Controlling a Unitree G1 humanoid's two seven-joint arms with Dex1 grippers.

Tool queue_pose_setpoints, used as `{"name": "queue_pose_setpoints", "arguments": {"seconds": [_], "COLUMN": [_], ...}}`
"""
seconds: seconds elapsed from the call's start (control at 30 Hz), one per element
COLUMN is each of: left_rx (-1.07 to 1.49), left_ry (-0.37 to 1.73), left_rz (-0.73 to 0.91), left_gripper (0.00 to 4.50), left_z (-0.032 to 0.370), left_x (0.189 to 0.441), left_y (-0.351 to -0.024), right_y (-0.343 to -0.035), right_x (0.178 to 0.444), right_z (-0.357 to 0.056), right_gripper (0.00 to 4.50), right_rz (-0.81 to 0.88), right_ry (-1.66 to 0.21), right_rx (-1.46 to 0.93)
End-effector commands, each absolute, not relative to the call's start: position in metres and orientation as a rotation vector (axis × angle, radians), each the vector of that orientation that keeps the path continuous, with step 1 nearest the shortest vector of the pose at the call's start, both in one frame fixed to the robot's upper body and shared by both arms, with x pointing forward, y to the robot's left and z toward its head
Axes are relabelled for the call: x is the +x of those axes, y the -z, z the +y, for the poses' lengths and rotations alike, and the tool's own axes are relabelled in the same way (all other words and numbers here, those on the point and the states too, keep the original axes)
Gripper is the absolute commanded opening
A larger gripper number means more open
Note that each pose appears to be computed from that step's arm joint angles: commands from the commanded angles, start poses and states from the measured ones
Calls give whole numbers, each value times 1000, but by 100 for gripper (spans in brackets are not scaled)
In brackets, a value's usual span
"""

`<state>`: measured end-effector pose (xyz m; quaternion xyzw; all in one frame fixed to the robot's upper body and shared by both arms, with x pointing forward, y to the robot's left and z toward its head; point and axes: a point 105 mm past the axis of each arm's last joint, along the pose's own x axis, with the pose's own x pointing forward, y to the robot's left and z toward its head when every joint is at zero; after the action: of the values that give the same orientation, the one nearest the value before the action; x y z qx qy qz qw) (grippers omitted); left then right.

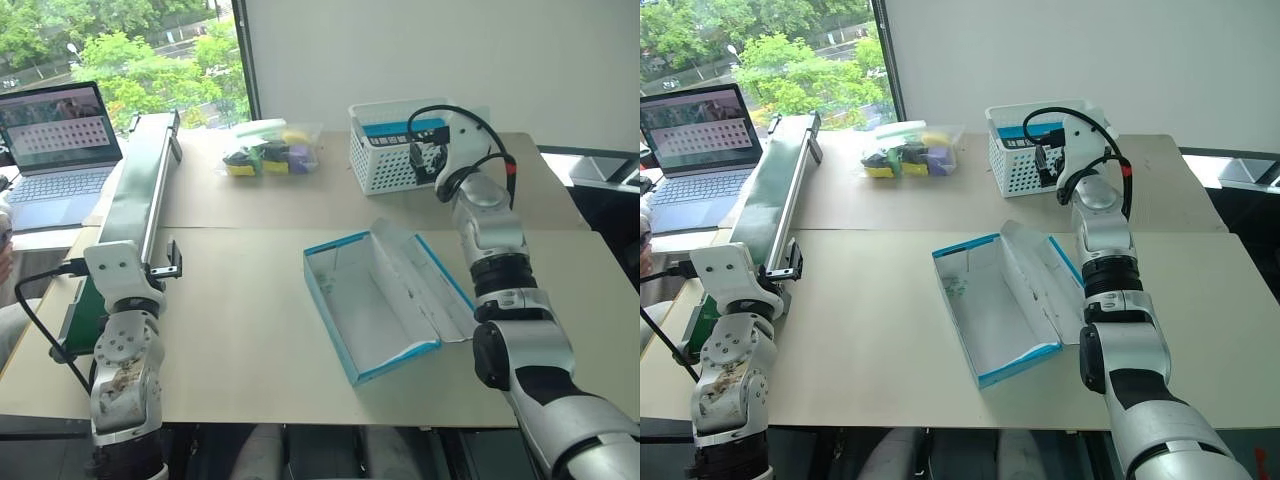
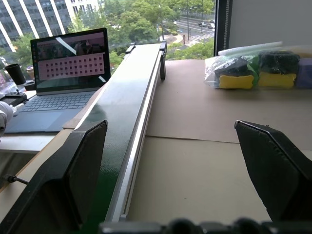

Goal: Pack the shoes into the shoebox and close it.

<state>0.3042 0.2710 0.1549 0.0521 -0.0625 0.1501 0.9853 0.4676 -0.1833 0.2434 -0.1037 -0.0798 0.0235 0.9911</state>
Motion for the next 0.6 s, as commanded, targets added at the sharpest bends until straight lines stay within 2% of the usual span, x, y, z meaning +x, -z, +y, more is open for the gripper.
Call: {"name": "queue_pose_setpoints", "arguments": {"seconds": [0.03, 0.1, 0.17, 0.23, 0.37, 0.43, 0.5, 0.6], "left_rx": [94, 71, 49, 32, 54, 66, 51, 39], "left_ry": [-279, -256, -251, -211, -230, -235, -228, -247], "left_rz": [-174, -188, -169, -140, -119, -104, -99, -36], "left_gripper": [450, 450, 450, 450, 450, 450, 450, 450], "left_z": [269, 270, 275, 278, 301, 309, 313, 328], "left_x": [305, 308, 306, 302, 284, 277, 273, 263], "left_y": [-169, -175, -175, -173, -179, -181, -182, -172], "right_y": [-261, -265, -276, -281, -275, -270, -264, -238], "right_x": [461, 451, 429, 397, 329, 311, 304, 292], "right_z": [-164, -119, -79, -45, -8, -2, 1, 17], "right_gripper": [445, 445, 445, 445, 445, 445, 445, 445], "right_rz": [-204, -204, -240, -248, -205, -185, -164, -89], "right_ry": [-113, -303, -530, -774, -1185, -1286, -1323, -1391], "right_rx": [-189, -185, -172, -148, -131, -116, -125, -207]}}
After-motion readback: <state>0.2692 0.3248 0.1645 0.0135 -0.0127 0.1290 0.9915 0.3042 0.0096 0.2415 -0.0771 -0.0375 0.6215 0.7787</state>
